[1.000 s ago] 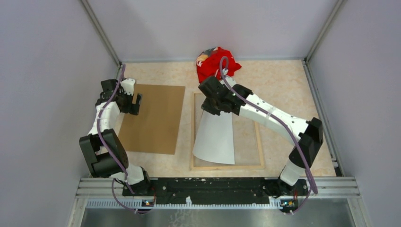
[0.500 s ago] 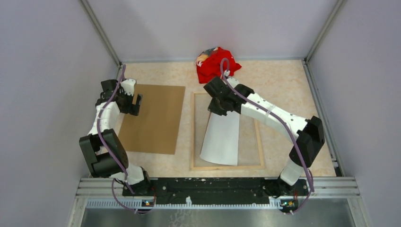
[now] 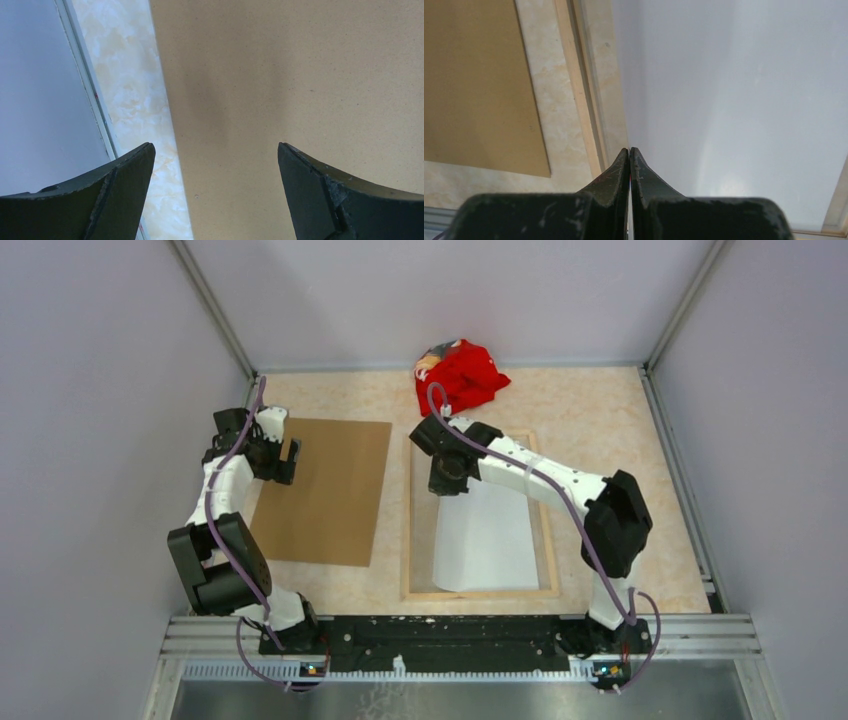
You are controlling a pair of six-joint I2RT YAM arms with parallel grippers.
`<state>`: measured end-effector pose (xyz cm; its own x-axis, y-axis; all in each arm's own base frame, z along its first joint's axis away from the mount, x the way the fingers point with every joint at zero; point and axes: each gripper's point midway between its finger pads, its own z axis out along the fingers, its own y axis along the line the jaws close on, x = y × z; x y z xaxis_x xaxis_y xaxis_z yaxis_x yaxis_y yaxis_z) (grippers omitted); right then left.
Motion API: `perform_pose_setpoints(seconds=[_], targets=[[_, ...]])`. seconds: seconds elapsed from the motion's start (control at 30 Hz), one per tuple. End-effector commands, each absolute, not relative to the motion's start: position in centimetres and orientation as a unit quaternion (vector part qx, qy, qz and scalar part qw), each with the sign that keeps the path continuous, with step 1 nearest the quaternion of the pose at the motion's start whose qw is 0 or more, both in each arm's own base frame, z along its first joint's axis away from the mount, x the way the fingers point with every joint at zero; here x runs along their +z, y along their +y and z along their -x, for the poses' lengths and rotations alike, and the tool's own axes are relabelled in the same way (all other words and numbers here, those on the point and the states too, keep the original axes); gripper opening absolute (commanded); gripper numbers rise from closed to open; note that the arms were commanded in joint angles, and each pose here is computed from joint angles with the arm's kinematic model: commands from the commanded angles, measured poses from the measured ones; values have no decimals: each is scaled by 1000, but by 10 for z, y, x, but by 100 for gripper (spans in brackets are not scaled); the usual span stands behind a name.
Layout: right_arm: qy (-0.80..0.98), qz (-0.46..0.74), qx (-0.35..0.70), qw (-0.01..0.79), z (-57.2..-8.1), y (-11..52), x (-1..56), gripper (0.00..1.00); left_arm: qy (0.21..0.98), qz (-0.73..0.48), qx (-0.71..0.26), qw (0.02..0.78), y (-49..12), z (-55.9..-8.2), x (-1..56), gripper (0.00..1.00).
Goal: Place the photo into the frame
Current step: Turn over the photo from the photo frame.
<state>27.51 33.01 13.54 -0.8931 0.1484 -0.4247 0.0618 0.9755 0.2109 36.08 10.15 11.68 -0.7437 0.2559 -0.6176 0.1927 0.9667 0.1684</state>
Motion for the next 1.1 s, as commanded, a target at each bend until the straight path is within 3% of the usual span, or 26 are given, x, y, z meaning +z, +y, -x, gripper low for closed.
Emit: perform_pose_setpoints(seconds=[0.0, 0.9, 1.0, 1.07], targets=[[961, -46, 83, 259, -280, 322, 160, 0, 925, -129, 50, 353, 102, -368, 130, 99], [968, -38, 62, 239, -274, 308, 126, 1, 924, -140, 45, 353, 99, -366, 134, 99], [966, -40, 75, 242, -275, 311, 126, 20, 924, -141, 44, 352, 98, -366, 135, 99], [965, -42, 92, 244, -277, 315, 127, 40, 924, -141, 46, 351, 99, -365, 135, 99]])
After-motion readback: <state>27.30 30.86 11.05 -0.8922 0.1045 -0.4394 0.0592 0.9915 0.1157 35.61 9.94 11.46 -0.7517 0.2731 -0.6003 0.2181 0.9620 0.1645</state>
